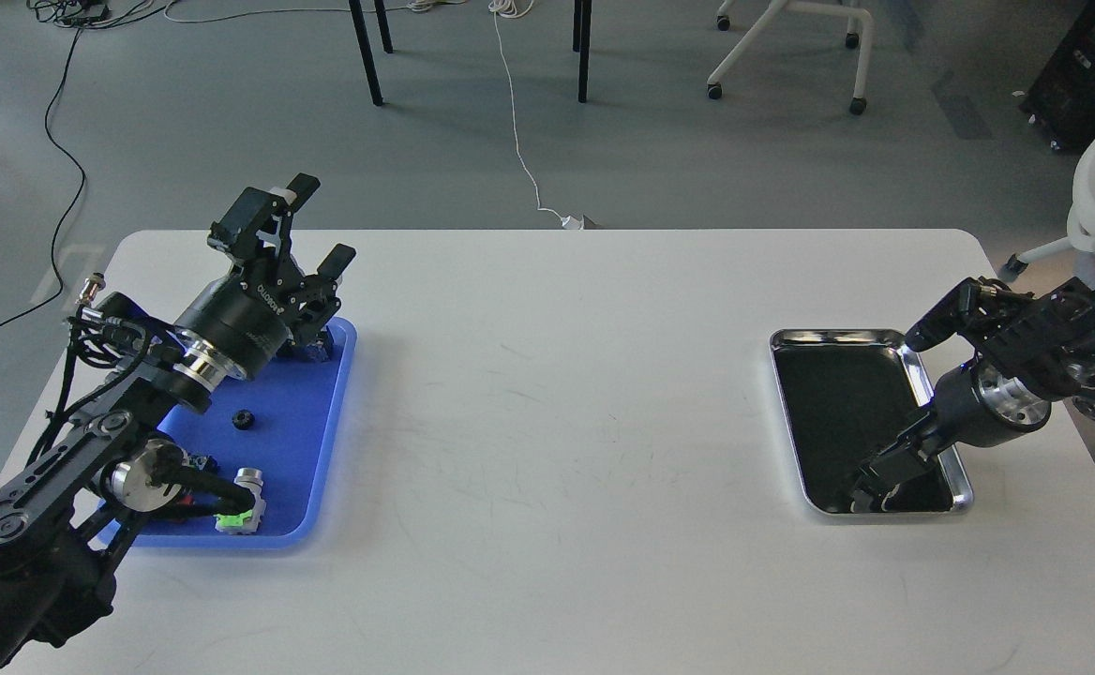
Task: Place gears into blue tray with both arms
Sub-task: 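Grasp a second black gear in the metal tray with the right gripper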
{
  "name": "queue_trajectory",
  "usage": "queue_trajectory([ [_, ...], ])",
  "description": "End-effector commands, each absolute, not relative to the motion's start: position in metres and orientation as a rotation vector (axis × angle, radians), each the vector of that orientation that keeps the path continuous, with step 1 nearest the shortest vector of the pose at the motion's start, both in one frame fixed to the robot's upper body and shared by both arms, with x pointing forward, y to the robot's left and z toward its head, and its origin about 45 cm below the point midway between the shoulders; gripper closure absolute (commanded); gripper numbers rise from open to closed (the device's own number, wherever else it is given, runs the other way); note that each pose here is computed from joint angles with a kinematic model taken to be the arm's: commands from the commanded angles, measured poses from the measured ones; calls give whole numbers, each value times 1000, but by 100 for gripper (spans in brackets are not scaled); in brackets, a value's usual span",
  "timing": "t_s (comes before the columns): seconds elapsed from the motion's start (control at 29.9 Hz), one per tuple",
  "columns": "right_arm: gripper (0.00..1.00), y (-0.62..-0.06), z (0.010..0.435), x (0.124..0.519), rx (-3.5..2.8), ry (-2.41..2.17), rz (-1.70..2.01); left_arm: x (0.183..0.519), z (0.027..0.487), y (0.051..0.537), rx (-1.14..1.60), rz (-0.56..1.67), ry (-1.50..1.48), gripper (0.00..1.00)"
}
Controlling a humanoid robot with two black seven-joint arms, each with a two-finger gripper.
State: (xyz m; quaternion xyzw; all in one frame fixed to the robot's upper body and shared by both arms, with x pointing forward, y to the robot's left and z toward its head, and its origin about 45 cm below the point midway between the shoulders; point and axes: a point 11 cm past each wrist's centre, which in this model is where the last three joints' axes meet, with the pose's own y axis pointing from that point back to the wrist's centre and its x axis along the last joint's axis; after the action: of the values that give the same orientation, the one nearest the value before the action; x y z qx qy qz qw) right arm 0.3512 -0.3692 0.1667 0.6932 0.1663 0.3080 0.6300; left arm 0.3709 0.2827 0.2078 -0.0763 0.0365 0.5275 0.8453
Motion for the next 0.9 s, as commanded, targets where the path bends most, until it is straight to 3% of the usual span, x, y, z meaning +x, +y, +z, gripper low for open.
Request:
queue_trajectory([
  [0.0, 12, -369, 166, 351, 1588, 383, 705, 371, 208, 283, -161, 1113, 76, 2],
  [0.17, 29, -369, 162, 348, 1593, 387, 698, 371, 208, 283, -161, 1114, 77, 2],
  [0.6, 32, -367, 155, 351, 1589, 387, 701, 371, 209, 284, -163, 1114, 74, 2],
  [0.67, 40, -367, 155, 350, 1591, 386, 699, 371, 209, 283, -164, 1113, 73, 2],
  [0.87, 50, -367, 153, 349, 1593, 389, 698, 371, 210, 285, -160, 1112, 71, 2],
])
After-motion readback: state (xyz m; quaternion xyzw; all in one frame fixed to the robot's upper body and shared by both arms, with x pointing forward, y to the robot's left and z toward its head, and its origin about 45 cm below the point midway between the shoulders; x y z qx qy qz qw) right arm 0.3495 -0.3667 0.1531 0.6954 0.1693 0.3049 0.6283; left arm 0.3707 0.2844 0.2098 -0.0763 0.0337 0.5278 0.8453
